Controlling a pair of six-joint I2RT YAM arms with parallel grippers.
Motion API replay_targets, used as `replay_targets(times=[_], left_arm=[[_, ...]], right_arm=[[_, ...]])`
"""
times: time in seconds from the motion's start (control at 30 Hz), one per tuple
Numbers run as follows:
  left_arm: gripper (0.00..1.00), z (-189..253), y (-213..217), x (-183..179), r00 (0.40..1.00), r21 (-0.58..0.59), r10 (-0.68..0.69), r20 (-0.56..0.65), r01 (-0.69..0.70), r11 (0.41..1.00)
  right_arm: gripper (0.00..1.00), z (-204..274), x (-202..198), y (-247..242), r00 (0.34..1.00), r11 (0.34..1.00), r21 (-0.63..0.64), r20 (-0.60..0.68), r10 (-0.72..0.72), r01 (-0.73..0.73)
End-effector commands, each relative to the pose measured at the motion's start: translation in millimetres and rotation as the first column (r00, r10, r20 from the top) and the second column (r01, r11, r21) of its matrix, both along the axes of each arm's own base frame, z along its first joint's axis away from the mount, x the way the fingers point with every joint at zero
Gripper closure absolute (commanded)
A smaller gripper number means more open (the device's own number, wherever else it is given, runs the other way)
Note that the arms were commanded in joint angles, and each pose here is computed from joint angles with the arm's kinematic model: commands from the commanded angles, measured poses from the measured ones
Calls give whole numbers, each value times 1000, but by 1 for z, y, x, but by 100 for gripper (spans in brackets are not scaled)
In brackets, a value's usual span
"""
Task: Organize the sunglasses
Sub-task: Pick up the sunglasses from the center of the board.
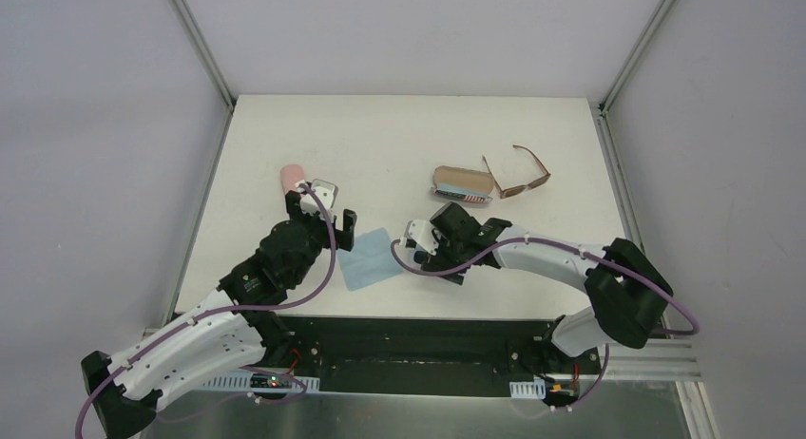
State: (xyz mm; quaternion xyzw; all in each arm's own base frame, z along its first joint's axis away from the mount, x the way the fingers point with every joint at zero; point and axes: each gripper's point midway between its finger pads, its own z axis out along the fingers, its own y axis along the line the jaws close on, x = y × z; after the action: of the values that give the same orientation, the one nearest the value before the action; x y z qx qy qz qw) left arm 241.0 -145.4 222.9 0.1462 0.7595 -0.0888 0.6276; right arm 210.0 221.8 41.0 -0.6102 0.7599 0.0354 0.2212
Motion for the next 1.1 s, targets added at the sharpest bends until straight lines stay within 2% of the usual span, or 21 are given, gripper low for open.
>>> replay_targets(times=[0.0, 0.1, 0.3, 0.5, 0.8, 1.07], left_arm=[[17, 2, 1, 1, 1000, -26, 8, 0, -8, 1000], [17, 2, 2, 1, 1000, -27, 9, 1, -9, 1000], [17, 0, 1, 2, 1000, -24, 8, -5, -8, 1000], [17, 0, 1, 2, 1000, -26, 7, -8, -8, 1000], [17, -1, 1, 2, 1000, -29, 6, -11, -6, 1000], [16, -2, 1, 3, 1000, -26, 8, -12, -8, 1000]], right_arm=[[28, 0, 5, 2, 1000, 1000, -3, 31, 0, 0], [36, -1, 4, 2, 1000, 1000, -10, 19, 4, -4], [45, 2, 7, 2, 1000, 1000, -16, 31, 3, -3], [50, 24, 16, 5, 996, 1000, 10, 88, 4, -4], [58, 53, 22, 13, 998, 996, 82, 51, 38, -42], [63, 108, 86, -6, 998, 976, 217, 43, -35, 25]])
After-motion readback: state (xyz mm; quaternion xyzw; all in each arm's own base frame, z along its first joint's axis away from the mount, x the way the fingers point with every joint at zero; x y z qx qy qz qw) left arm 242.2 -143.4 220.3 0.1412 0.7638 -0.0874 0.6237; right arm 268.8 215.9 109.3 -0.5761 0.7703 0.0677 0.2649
